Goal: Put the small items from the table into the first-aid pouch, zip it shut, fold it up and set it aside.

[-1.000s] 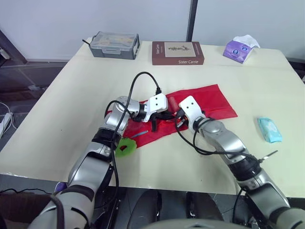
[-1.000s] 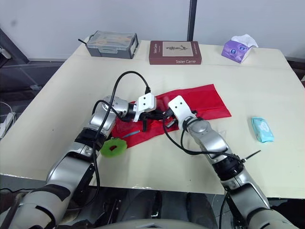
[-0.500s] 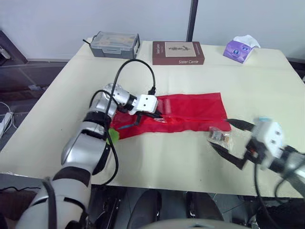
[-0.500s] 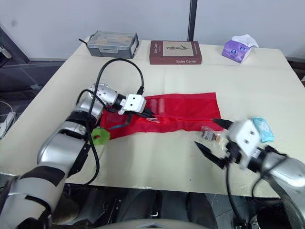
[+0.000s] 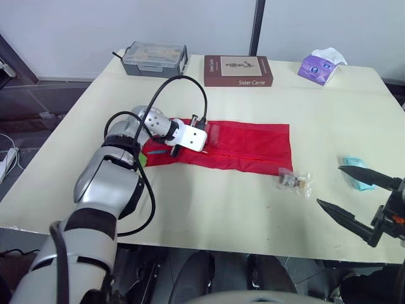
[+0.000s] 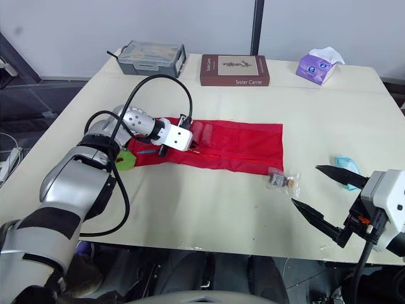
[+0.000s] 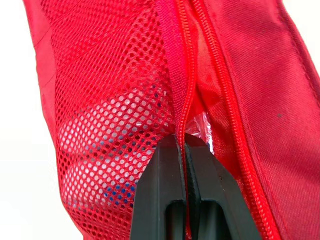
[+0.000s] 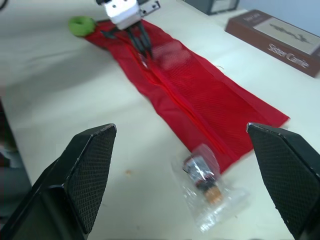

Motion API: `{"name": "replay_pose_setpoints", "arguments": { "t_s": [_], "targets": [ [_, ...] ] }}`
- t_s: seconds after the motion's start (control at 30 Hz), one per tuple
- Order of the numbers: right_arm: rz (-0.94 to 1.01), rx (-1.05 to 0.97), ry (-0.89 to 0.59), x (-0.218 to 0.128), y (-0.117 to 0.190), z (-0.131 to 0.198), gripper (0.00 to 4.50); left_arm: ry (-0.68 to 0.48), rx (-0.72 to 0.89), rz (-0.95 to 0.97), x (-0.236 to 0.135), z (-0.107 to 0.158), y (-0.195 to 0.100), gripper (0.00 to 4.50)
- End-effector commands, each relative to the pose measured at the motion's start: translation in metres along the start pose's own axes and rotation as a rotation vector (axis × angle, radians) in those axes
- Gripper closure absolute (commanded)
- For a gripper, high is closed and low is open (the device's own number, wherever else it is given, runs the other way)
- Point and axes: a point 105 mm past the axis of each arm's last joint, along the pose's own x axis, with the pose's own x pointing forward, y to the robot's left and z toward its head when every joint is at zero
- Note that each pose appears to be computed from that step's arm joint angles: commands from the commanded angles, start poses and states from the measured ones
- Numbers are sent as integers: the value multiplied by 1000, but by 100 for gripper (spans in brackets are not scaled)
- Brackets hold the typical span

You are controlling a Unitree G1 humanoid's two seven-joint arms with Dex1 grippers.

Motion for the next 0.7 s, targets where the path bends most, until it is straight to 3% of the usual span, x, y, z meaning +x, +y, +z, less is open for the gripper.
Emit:
{"name": "replay_pose_setpoints", "arguments": {
  "t_s": [0.03,0.17,0.4,0.5,0.53,0.63,0.67,0.7],
  "targets": [
    [-6,-46,-16,0,-2,7,7,-74,-70,50,-12,3,6,450],
    [-18,-29,-11,2,-4,4,7,-179,-145,73,-15,10,9,450],
    [-32,-47,31,-14,-4,3,7,-203,-171,99,-14,10,9,450],
    [-36,-47,40,-16,-3,2,7,-245,-288,79,-13,9,8,450],
    [-34,-48,42,-16,-3,2,0,-265,-337,73,-14,8,7,389],
    [-36,-51,38,-16,-1,4,0,-297,-474,107,-19,1,8,271],
    [-38,-51,35,-16,-1,4,0,-304,-518,113,-20,-2,6,201],
    [-40,-51,35,-16,-1,4,0,-316,-559,126,-22,-5,5,172]
  ]
}}
